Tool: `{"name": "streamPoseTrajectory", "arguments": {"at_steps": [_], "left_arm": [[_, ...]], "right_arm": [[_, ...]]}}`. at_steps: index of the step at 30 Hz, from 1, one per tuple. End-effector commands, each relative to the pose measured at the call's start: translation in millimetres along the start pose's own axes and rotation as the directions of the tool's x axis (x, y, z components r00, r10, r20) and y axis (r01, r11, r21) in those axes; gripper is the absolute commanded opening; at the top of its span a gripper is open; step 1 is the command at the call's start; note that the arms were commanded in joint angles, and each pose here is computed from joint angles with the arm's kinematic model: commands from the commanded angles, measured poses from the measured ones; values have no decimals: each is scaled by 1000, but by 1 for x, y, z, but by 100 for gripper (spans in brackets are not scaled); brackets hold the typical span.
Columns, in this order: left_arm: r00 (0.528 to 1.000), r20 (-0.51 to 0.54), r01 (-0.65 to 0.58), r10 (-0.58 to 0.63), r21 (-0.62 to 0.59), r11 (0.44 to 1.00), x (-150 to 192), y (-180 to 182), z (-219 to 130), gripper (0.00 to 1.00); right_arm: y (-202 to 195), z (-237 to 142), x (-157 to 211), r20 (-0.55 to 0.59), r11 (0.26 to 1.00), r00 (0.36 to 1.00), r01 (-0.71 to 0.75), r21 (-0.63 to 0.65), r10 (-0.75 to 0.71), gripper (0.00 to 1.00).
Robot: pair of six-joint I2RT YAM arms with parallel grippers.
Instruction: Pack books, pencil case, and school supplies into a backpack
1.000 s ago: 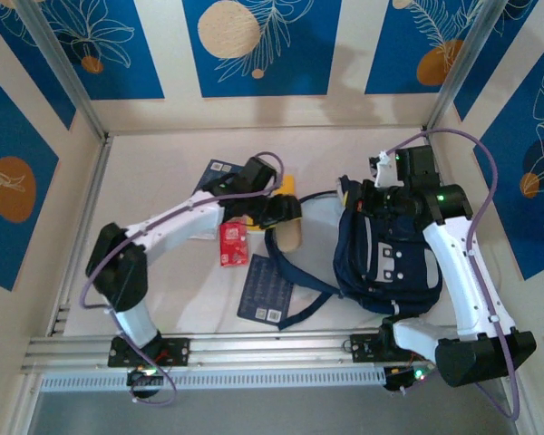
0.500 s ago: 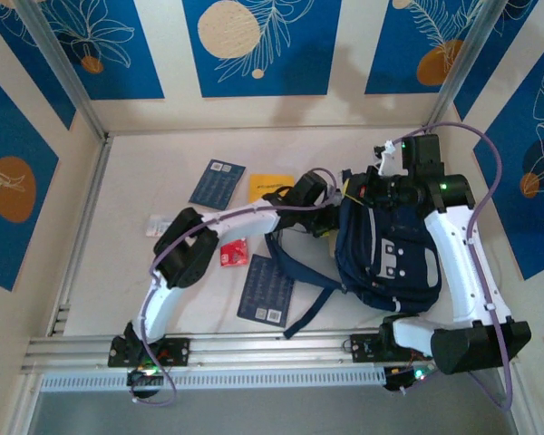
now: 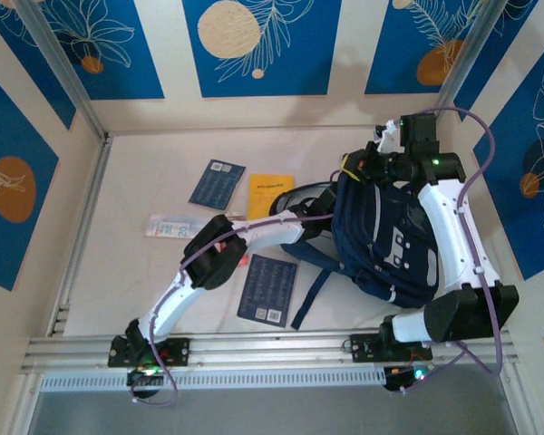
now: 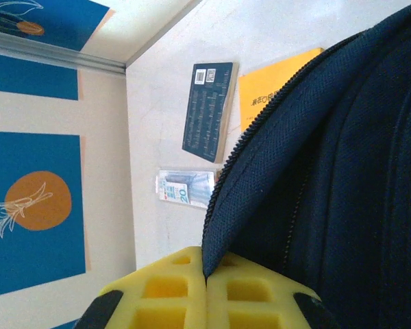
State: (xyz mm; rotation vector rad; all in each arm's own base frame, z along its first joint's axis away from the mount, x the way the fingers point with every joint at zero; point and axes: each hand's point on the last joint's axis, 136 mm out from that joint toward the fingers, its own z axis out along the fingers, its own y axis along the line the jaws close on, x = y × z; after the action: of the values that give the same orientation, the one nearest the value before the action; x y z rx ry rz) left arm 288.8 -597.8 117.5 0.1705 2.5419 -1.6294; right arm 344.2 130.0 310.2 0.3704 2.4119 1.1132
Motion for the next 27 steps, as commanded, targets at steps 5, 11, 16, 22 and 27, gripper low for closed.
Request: {"name": "streamPoseTrajectory", "arguments": {"at_steps": [5, 11, 16, 22, 27], "left_arm": [[994, -65, -81, 91, 149, 986, 43, -47, 12, 100], [996, 0, -87, 87, 111, 990, 18, -45, -29, 100], [997, 56, -60, 55, 90, 994, 0, -32, -79, 100], [988, 125, -93, 92, -3, 996, -15, -19, -139, 100], [961, 231, -99, 154, -231, 968, -28, 13, -204, 100]], "right_arm": [[44, -9, -16, 63, 980, 992, 116, -159, -108, 0], [32, -18, -10, 87, 985, 985, 153, -74, -147, 0], [15, -30, -5, 121, 984, 977, 171, 39, -175, 0], [3, -32, 11, 112, 973, 969, 209, 98, -219, 0], [-16, -22, 23, 80, 930, 950, 273, 246, -301, 0]]}}
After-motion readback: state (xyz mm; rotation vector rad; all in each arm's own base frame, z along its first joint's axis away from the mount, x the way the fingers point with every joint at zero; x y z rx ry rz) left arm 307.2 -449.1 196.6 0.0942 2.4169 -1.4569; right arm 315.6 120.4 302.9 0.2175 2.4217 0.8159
